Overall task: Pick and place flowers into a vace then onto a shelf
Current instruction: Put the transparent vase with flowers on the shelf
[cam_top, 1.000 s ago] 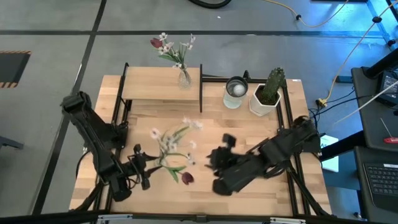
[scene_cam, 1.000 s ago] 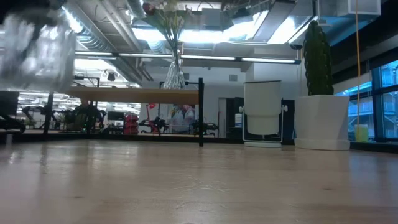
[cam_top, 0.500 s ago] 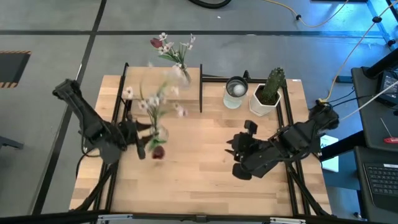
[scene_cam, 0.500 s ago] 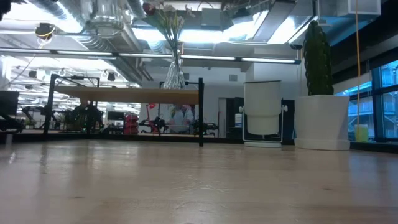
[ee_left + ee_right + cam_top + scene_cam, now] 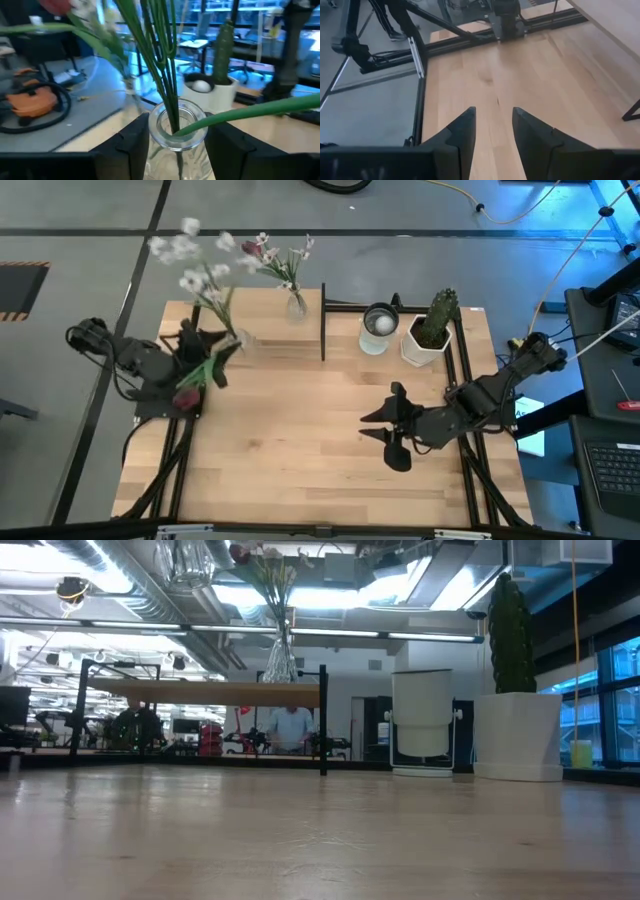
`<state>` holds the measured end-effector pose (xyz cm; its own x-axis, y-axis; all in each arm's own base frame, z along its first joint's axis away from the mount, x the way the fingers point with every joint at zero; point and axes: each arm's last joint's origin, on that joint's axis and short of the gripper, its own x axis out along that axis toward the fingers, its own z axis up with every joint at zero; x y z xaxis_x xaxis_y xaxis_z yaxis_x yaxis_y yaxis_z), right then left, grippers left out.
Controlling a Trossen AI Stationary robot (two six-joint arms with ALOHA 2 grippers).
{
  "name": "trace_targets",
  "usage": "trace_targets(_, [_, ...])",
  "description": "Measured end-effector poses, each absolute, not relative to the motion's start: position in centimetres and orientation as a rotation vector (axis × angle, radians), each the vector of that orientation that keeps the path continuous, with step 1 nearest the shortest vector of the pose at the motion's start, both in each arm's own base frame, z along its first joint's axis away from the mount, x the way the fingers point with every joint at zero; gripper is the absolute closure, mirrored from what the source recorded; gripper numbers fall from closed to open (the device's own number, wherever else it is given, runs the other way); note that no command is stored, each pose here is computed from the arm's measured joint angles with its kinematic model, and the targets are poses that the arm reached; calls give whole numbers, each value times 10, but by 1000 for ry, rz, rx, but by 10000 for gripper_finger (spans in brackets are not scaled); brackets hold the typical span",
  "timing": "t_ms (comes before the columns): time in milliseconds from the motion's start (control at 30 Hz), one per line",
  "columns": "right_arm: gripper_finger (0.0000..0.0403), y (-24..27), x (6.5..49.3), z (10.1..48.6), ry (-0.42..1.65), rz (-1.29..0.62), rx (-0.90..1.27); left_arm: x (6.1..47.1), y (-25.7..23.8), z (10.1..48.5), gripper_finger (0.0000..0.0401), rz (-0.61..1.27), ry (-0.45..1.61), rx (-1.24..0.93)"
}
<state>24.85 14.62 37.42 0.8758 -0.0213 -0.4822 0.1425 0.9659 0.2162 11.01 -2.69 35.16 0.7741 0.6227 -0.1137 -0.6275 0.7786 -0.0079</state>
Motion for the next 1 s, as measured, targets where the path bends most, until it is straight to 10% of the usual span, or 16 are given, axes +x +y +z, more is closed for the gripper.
trace_targets(1000, [273, 119, 263, 375, 455, -161, 219, 127, 67, 380, 245, 962, 423, -53])
